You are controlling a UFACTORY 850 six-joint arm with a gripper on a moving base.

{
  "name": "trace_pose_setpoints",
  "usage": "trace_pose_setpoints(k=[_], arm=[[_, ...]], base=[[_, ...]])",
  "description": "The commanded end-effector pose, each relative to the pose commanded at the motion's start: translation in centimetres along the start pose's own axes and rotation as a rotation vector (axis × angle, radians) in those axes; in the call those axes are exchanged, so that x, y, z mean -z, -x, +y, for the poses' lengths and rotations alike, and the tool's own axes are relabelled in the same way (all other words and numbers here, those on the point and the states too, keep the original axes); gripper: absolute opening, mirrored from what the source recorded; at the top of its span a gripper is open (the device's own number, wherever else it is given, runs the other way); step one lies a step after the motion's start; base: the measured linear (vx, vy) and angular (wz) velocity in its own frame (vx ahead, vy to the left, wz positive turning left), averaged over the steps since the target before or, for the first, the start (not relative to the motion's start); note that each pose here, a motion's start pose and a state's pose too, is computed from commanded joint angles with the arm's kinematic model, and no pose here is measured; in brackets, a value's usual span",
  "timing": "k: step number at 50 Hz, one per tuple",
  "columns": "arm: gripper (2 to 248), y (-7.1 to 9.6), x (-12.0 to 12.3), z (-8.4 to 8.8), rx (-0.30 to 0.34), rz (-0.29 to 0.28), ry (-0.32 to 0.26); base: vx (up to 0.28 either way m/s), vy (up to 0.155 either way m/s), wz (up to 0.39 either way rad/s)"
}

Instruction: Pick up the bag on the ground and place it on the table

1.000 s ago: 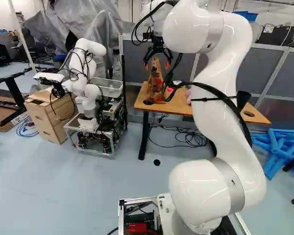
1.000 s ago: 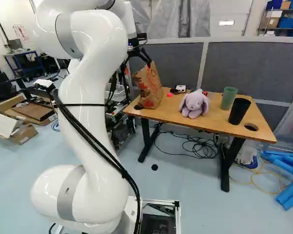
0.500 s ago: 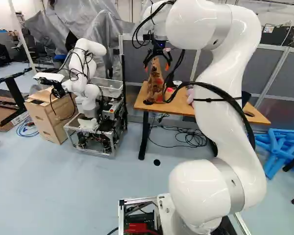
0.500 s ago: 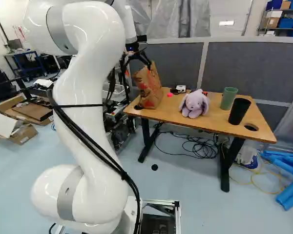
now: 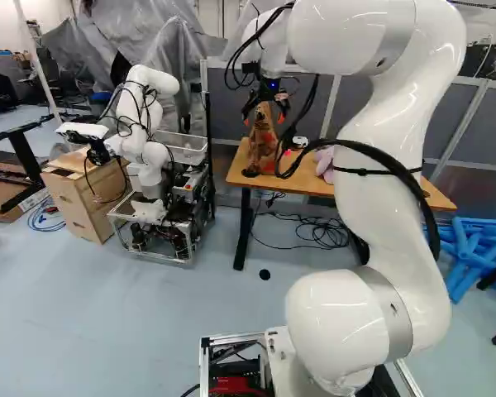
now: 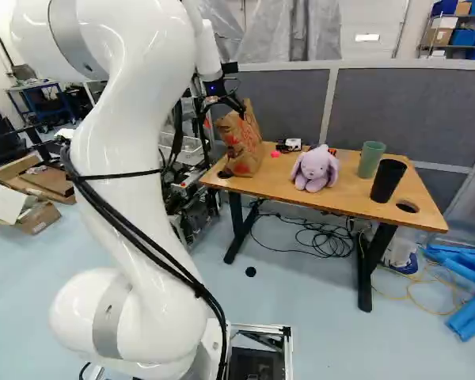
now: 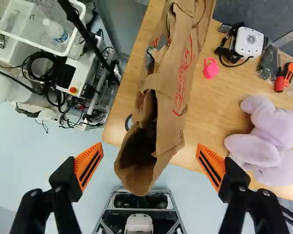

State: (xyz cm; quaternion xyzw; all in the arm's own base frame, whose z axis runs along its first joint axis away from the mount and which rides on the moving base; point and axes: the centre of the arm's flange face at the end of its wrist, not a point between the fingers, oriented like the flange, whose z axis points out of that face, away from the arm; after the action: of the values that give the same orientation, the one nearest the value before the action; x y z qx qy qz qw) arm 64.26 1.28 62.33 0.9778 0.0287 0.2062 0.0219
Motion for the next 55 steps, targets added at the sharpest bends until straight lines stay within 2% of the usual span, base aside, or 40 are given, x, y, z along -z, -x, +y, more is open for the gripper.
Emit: trace_pose_setpoints(k=[14, 27, 55], arm=[[247, 2.7, -1.3, -0.1, -0.003, 0.076, -0.006], [247, 5.9, -2.5, -0.2, -0.008, 0.156, -0.011], [247, 15.1, -5.1, -0.6, -0.025, 0.350, -0.019]], base=[[0.000, 0.000, 0.000], [0.000, 0.000, 0.000], [0.000, 0.000, 0.000]])
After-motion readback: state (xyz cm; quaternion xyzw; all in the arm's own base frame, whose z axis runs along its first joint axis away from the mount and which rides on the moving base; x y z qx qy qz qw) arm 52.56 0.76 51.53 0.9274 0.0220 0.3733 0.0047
